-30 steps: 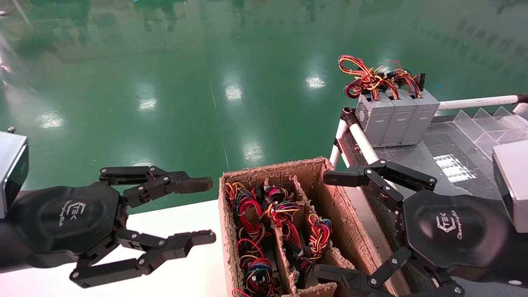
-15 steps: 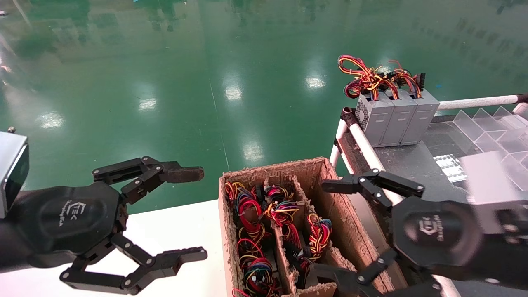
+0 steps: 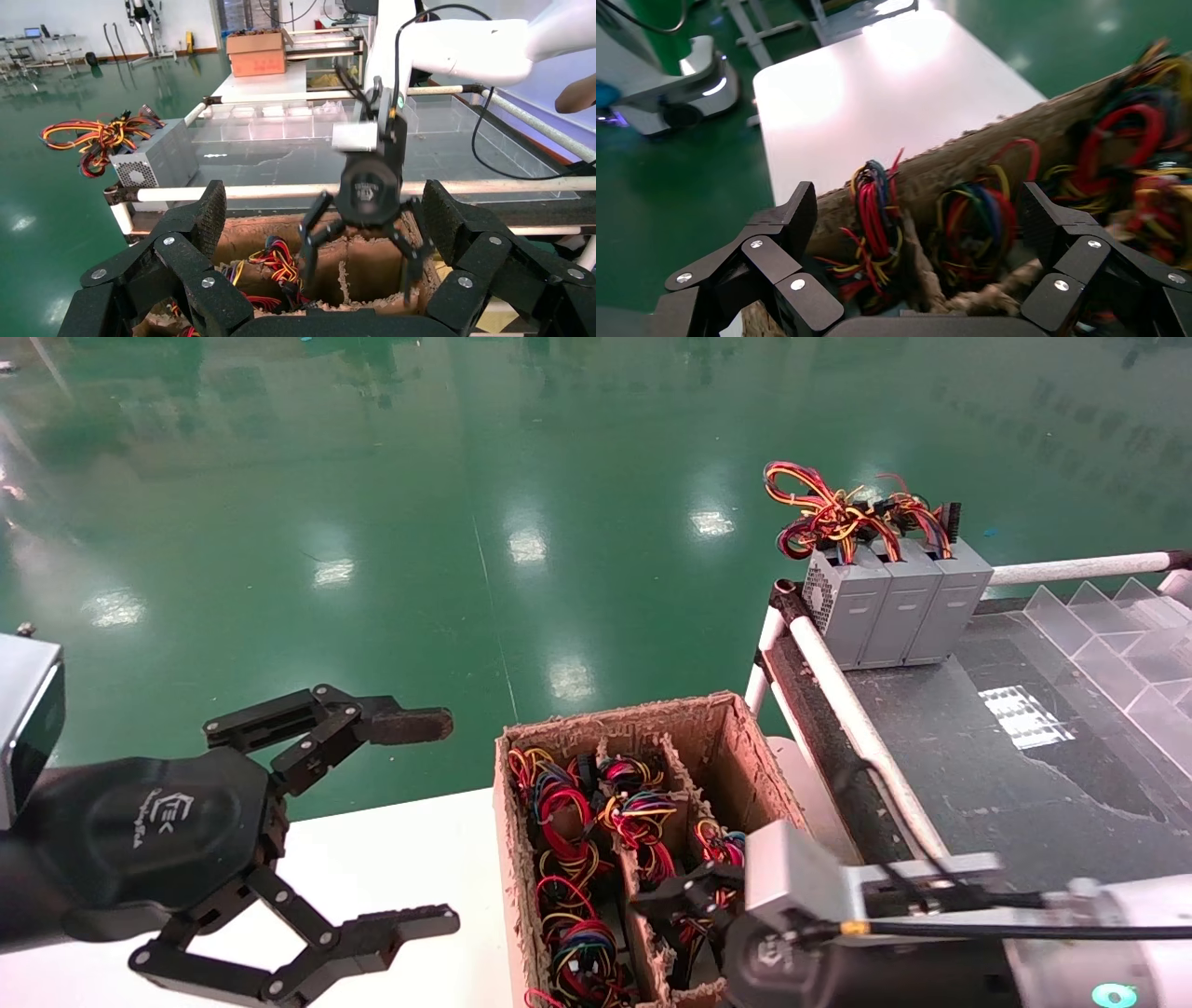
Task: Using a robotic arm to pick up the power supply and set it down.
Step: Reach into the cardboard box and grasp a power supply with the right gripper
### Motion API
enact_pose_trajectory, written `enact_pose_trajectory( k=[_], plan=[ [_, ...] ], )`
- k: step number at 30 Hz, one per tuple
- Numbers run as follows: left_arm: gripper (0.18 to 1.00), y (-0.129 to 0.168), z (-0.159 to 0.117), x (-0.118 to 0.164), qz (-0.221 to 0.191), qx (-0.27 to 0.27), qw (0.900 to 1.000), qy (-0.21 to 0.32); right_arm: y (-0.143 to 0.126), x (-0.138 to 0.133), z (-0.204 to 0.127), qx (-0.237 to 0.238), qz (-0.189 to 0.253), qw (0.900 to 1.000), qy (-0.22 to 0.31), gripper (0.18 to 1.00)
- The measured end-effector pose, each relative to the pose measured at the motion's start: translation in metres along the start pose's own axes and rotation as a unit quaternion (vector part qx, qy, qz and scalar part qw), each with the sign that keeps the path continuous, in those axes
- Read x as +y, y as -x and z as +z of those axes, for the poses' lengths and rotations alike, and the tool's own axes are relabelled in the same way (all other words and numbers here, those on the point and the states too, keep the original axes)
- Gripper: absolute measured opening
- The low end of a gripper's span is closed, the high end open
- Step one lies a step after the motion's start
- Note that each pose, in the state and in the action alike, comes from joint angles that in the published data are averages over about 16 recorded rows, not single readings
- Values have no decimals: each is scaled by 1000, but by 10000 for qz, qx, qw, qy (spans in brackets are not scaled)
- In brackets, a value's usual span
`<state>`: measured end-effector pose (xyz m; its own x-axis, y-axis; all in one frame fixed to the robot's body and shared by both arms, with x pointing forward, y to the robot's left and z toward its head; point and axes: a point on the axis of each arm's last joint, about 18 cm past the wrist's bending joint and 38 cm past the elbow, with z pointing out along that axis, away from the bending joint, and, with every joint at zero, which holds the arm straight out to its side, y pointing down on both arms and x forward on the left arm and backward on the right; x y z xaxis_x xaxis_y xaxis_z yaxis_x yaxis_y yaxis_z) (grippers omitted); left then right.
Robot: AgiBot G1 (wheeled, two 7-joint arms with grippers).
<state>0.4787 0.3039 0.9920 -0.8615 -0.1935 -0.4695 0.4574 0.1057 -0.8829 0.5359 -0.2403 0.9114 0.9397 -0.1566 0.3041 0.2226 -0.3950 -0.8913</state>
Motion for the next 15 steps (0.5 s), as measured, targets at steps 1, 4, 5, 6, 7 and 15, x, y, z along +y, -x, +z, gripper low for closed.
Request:
enact_pose_trajectory(
  k=[1, 4, 5, 6, 7, 15],
  plan=[
    [992, 0, 0, 0, 0, 0, 10000, 0, 1, 1, 4, -49, 15, 10000, 39, 998],
    [996, 0, 0, 0, 0, 0, 10000, 0, 2, 5, 15, -170, 37, 9998, 123, 996],
    [997, 0, 0, 0, 0, 0, 10000, 0, 3, 5, 18, -202, 41, 9997, 145, 992],
    [998, 0, 0, 0, 0, 0, 10000, 0, 4, 6, 20, -228, 42, 9996, 162, 988],
    [999, 0, 0, 0, 0, 0, 10000, 0, 4, 7, 22, -251, 41, 9995, 179, 984],
    [1001, 0, 0, 0, 0, 0, 10000, 0, 8, 13, 33, -320, -15, 9991, 286, 929]
  ],
)
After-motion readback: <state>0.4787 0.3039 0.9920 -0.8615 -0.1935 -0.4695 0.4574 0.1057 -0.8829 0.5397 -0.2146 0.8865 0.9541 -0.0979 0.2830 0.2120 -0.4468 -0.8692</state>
